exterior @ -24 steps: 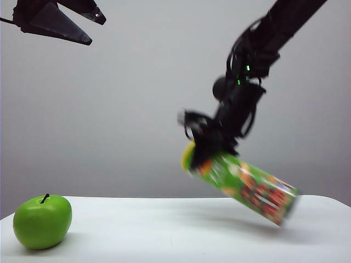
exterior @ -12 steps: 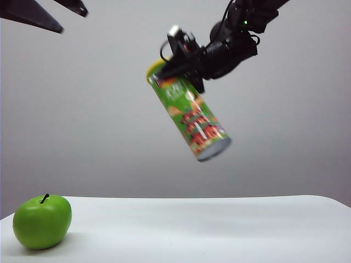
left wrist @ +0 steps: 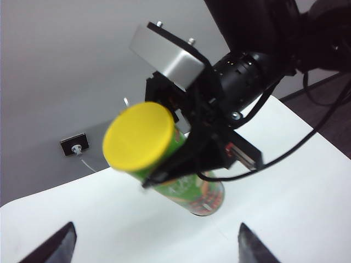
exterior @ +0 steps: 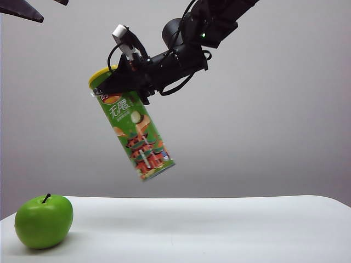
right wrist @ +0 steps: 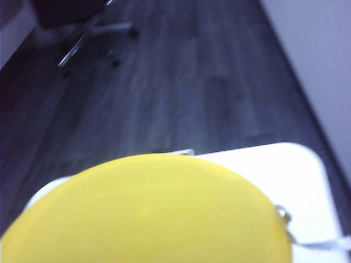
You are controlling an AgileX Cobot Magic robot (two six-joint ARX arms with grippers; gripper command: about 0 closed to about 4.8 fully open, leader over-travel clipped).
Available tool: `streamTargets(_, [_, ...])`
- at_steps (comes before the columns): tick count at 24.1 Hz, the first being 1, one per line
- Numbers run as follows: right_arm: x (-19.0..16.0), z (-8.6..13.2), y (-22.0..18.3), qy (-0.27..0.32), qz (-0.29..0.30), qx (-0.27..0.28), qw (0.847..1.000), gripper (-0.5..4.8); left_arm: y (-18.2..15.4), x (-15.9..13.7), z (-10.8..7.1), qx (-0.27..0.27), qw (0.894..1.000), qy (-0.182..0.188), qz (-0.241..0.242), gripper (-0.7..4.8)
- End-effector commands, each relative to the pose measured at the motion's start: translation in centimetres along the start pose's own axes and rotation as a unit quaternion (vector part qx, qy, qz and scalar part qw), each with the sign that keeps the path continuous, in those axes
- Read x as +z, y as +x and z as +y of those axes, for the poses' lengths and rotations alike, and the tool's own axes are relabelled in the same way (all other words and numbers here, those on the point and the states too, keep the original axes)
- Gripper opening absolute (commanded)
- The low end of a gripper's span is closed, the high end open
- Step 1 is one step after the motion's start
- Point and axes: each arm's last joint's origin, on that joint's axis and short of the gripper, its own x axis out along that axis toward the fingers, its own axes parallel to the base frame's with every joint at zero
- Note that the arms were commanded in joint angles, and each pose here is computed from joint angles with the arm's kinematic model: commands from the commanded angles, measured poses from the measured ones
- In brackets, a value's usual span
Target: Pick up the green bucket of chips from the desk, place it near the apple, and finally stand it up.
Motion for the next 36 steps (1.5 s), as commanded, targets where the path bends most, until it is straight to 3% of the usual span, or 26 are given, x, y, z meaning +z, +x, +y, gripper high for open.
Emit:
streamTargets(1, [1.3, -0.1, 0.2, -0.018, -0.04, -0.051, 0.998, 1.57, -0.2, 0.2, -0.1, -0.002, 1.0, 0.003, -0.005, 3.77])
streamTargets(5, [2.2, -0.6, 0.1, 0.017, -0.117, -0.108, 0.987, 1.38, -0.2, 0.1, -0.1, -0.002, 1.0, 0.0, -0.001, 3.77])
streamTargets(8, [1.8, 0.0, -0.2, 0.013, -0.138, -0.136, 0.981, 1.34, -0.2, 0.1, -0.1, -0.002, 1.0, 0.0, -0.001, 3.77])
streamTargets(10, [0.9, 1.0, -0.7, 0.01, -0.144, -0.163, 0.976, 1.29, -0.2, 0.1, -0.1, -0.002, 1.0, 0.0, -0.001, 3.77])
streamTargets(14, [-1.6, 3.4, -2.2, 0.021, -0.174, -0.162, 0.971, 1.2, -0.2, 0.0, -0.1, -0.003, 1.0, -0.001, 0.001, 3.77])
streamTargets(18, [-5.0, 6.0, -2.9, 0.036, -0.282, -0.16, 0.945, 1.16, -0.2, 0.0, -0.2, -0.016, 1.0, -0.002, -0.001, 3.77])
streamTargets(26, [-7.8, 8.2, -0.6, 0.02, -0.259, -0.184, 0.948, 1.16, 0.0, -0.7, -0.3, -0.033, 0.999, 0.0, 0.015, 3.77])
streamTargets(29, [-8.6, 9.5, 0.7, -0.007, -0.237, -0.218, 0.947, 1.16, 0.7, -2.2, -0.2, -0.043, 0.998, -0.008, 0.033, 3.77])
streamTargets(31, [-9.2, 9.6, 1.5, -0.005, -0.23, -0.24, 0.943, 1.16, 1.1, -3.8, -0.2, -0.06, 0.997, -0.014, 0.056, 3.77])
streamTargets(36, [-10.6, 9.1, 2.3, 0.022, -0.23, -0.235, 0.944, 1.16, 0.7, -5.2, -0.8, -0.078, 0.996, -0.011, 0.043, 3.81])
